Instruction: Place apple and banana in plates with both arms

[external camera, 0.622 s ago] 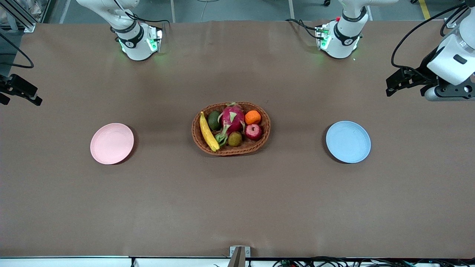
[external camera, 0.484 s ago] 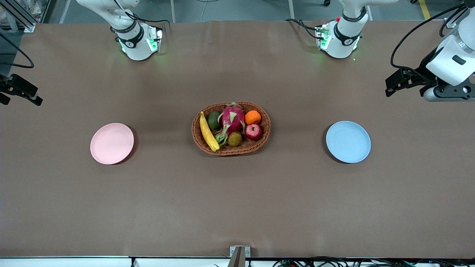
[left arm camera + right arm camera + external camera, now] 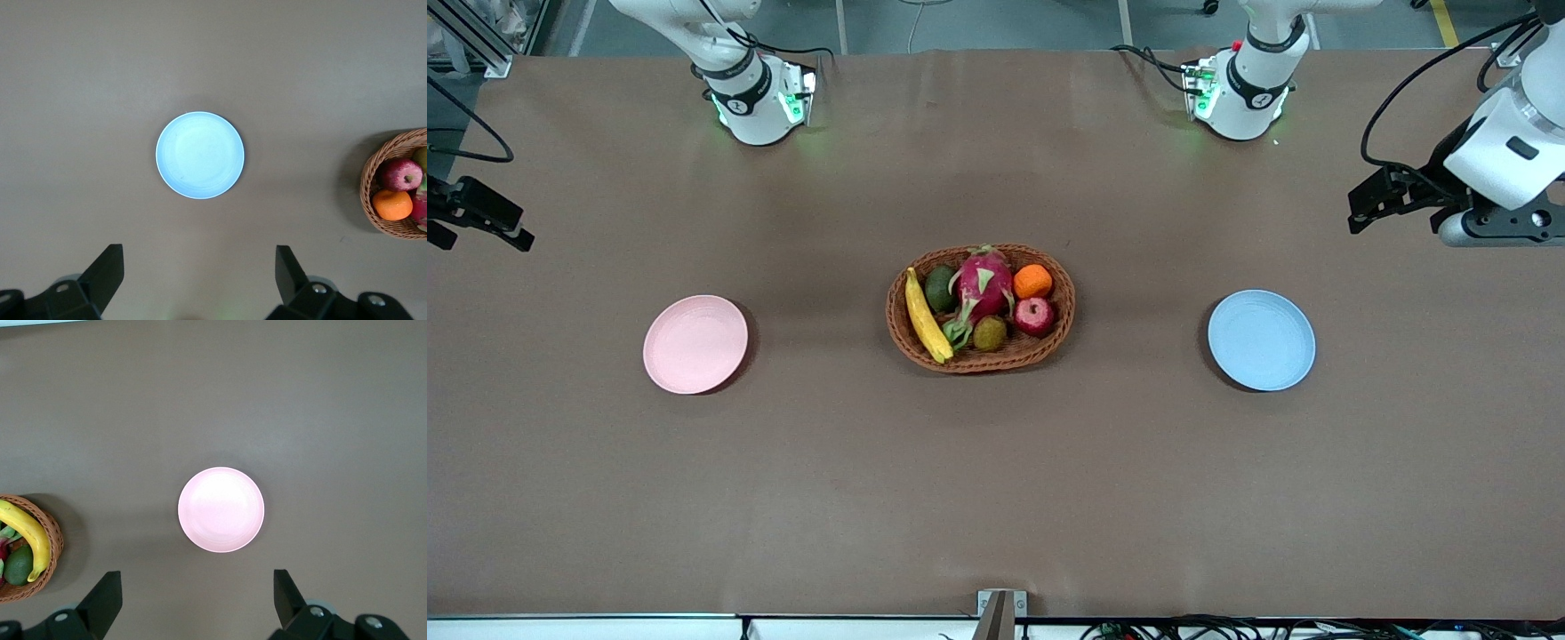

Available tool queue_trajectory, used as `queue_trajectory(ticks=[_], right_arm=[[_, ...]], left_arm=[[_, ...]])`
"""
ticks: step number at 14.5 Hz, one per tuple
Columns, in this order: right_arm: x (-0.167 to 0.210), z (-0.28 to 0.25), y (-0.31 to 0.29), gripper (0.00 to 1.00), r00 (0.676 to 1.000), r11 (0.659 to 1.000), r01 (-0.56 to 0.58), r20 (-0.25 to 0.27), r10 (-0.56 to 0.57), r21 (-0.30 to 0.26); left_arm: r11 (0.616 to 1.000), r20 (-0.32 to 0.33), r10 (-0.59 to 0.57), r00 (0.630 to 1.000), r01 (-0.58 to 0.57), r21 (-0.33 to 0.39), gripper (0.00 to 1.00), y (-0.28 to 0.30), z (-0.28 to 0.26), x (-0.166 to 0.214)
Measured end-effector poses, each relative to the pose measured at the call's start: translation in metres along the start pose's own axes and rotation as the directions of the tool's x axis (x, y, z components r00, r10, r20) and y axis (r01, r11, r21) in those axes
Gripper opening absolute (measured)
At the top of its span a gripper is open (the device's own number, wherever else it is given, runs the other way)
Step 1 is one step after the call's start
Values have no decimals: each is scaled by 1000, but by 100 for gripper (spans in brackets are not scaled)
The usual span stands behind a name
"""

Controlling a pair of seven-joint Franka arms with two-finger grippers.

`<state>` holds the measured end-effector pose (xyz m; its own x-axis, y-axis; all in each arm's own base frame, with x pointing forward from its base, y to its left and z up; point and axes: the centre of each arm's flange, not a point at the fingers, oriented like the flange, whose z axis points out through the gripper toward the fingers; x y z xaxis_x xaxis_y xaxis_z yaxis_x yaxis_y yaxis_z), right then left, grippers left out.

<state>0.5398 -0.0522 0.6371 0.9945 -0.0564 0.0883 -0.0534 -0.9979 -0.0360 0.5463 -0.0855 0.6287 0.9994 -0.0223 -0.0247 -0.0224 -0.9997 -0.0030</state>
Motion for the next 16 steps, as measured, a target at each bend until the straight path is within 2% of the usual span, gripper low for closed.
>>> queue_trajectory(ticks=[3,6,10,13,16], right_arm=[[0,0,0,100,1000,1000,0,0,0,0],[0,0,0,100,1000,1000,1,0,-1,0],[3,5,-2,100,1000,1000,6,4,-6,-7],[13,21,-12,100,1000,1000,24,13,-24,-9],[27,56,-31,100,997,998,57,58,-57,-6]], left_arm=[[1000,25,24,999,-24,-1,100,13,18,13],[999,44,34,998,-34,-1,100,56,52,30],[999,77,-44,996,43,12,100,132,110,42],[993,69,-119,990,119,13,100,189,148,42],[971,75,-239,968,237,29,100,247,190,32]])
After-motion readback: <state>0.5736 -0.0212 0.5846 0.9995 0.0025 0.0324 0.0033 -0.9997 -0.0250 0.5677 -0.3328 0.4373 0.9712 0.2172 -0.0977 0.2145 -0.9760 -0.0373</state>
